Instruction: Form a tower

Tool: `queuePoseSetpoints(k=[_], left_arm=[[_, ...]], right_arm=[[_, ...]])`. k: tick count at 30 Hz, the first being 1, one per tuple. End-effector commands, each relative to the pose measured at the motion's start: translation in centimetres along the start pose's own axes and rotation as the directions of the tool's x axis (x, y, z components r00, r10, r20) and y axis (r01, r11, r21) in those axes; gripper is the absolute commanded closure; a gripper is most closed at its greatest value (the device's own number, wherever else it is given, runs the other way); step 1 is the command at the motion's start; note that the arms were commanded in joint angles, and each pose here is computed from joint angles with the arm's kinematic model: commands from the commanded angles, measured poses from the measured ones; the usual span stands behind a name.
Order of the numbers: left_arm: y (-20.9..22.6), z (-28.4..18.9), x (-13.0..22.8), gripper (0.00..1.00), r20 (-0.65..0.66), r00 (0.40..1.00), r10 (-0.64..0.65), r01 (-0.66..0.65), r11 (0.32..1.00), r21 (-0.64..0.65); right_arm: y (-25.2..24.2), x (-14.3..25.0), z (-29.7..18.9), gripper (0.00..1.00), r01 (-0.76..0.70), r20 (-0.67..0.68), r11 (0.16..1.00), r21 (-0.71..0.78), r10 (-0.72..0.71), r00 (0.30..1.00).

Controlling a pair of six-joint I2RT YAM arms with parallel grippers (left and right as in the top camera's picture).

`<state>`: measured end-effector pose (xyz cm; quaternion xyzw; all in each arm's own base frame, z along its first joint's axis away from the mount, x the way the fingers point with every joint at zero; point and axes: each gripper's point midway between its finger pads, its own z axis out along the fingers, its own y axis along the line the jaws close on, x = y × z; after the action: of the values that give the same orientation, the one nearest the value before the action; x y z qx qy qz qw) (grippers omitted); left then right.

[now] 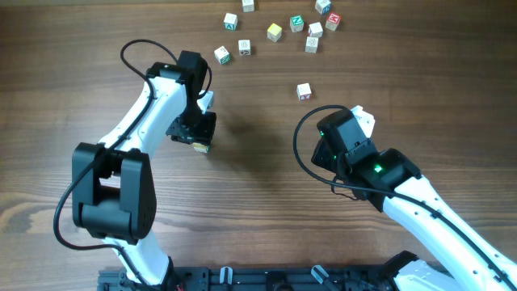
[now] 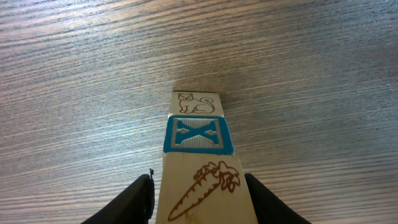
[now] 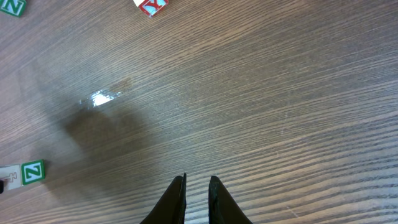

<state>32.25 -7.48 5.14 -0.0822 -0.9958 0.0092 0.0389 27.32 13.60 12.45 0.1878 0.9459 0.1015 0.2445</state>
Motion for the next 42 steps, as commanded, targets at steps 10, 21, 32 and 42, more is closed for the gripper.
queuePoseSetpoints(k=[10, 21, 32, 42], left_arm=[[-0.2, -0.6, -0.3, 0.61, 0.012, 1.000, -0.002, 0.002, 1.000, 0.016], [-0.2, -0.6, -0.1, 0.62, 0.005, 1.000, -0.002, 0.002, 1.000, 0.016], [-0.3, -2.3, -0.2, 0.00, 0.050, 0.999, -0.010, 0.009, 1.000, 0.021], [-1.9, -27.1, 9.4, 0.00, 0.703, 0.711, -0.035, -0.070, 0.990, 0.120]], right_arm=[[-0.7, -0.2, 0.4, 0.85, 0.019, 0.013, 0.999, 0.034, -0.019, 1.000], [-0.7, -0.2, 0.4, 0.85, 0.019, 0.013, 0.999, 0.034, -0.019, 1.000], [-0.7, -0.3, 0.4, 0.85, 0.019, 0.018, 0.999, 0.036, -0.019, 1.000], [1.0, -7.6, -10.3, 0.25, 0.265, 0.275, 0.963, -0.048, -0.242, 0.931]])
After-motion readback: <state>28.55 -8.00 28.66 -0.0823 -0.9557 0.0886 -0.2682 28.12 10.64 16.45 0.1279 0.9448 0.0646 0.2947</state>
